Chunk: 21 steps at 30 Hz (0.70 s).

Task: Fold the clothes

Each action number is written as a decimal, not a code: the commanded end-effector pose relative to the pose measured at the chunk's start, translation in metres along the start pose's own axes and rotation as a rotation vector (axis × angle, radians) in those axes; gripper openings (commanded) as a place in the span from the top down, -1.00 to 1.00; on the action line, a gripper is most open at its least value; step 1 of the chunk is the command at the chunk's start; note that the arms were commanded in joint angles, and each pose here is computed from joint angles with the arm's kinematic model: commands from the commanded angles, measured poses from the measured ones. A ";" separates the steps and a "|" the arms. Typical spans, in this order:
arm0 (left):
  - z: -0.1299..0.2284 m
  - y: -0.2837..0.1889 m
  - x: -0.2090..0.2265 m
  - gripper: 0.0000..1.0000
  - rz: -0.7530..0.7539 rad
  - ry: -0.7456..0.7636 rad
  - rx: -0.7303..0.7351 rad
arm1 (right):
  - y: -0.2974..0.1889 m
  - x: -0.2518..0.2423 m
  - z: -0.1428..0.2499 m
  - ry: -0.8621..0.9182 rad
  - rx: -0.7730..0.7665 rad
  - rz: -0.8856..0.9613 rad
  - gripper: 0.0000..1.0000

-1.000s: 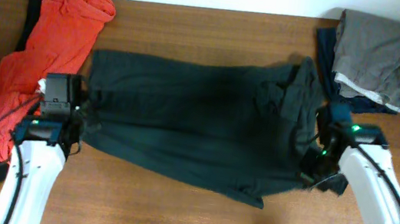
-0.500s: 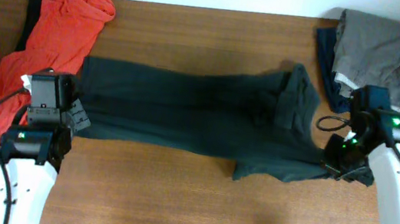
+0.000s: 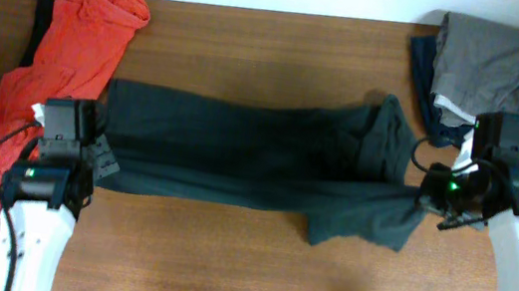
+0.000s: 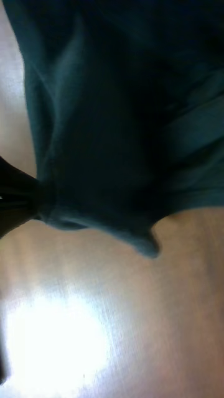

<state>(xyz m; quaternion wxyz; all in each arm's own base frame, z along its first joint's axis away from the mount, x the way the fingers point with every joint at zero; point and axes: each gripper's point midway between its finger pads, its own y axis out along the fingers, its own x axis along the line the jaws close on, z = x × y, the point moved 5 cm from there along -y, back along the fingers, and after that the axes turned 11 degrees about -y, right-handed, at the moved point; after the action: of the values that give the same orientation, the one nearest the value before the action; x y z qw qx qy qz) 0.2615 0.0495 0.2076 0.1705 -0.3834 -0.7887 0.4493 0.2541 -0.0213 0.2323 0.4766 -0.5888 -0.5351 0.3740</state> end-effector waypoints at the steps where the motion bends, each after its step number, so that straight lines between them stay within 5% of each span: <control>1: -0.001 0.022 -0.007 0.99 -0.031 0.025 0.037 | 0.018 0.002 -0.024 -0.028 -0.014 -0.028 0.92; 13: -0.007 0.096 -0.031 0.99 -0.086 0.037 0.041 | 0.098 0.000 -0.060 -0.022 0.059 -0.038 0.92; 17: -0.005 0.100 -0.030 0.99 -0.094 0.041 0.052 | 0.109 0.000 -0.057 -0.018 0.096 -0.040 0.03; 21: -0.006 0.100 -0.031 0.99 -0.092 0.041 0.049 | 0.106 -0.001 -0.038 -0.004 0.194 -0.036 -0.01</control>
<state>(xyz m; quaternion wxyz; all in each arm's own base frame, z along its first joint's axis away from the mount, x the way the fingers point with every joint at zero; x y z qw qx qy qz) 0.3275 0.0563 0.1266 0.2128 -0.3536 -0.7836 0.4643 0.3272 -0.0251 0.1373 0.5202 -0.5379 -0.5202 0.4117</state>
